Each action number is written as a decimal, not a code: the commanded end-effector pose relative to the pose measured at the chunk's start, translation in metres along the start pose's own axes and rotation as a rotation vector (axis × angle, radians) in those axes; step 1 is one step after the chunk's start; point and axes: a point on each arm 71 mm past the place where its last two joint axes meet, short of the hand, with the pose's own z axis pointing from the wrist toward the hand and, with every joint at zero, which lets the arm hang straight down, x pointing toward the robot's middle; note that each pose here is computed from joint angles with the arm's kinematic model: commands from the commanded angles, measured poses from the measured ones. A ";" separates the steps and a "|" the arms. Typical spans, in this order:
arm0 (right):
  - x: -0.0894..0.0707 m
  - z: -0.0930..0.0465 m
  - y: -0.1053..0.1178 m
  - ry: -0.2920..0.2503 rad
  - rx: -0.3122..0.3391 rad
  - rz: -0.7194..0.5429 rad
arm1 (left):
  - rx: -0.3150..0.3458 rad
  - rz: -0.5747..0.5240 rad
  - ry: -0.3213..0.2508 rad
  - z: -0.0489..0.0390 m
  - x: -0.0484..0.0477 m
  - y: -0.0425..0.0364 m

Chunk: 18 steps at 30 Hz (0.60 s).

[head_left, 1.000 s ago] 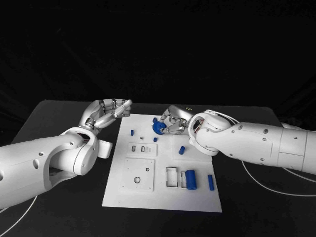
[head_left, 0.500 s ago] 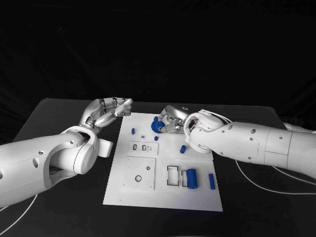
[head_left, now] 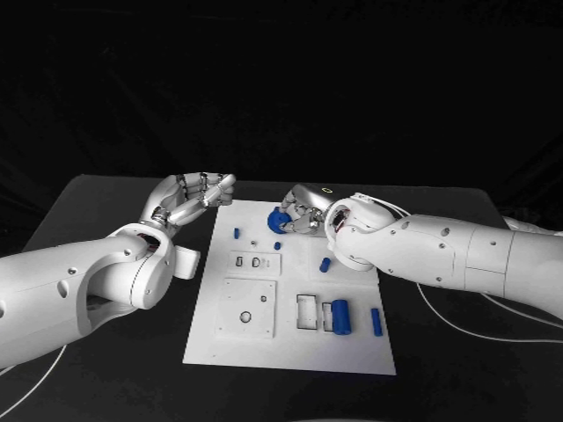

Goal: Assemble the parts on the task board

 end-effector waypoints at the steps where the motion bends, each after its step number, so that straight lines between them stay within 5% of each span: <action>1: 0.000 0.001 0.003 -0.007 -0.018 -0.021 | 0.014 -0.002 0.008 0.0006 0.0014 -0.0020; 18: 0.002 0.008 0.004 0.010 -0.009 -0.040 | 0.016 0.001 0.006 0.0010 0.0010 -0.0019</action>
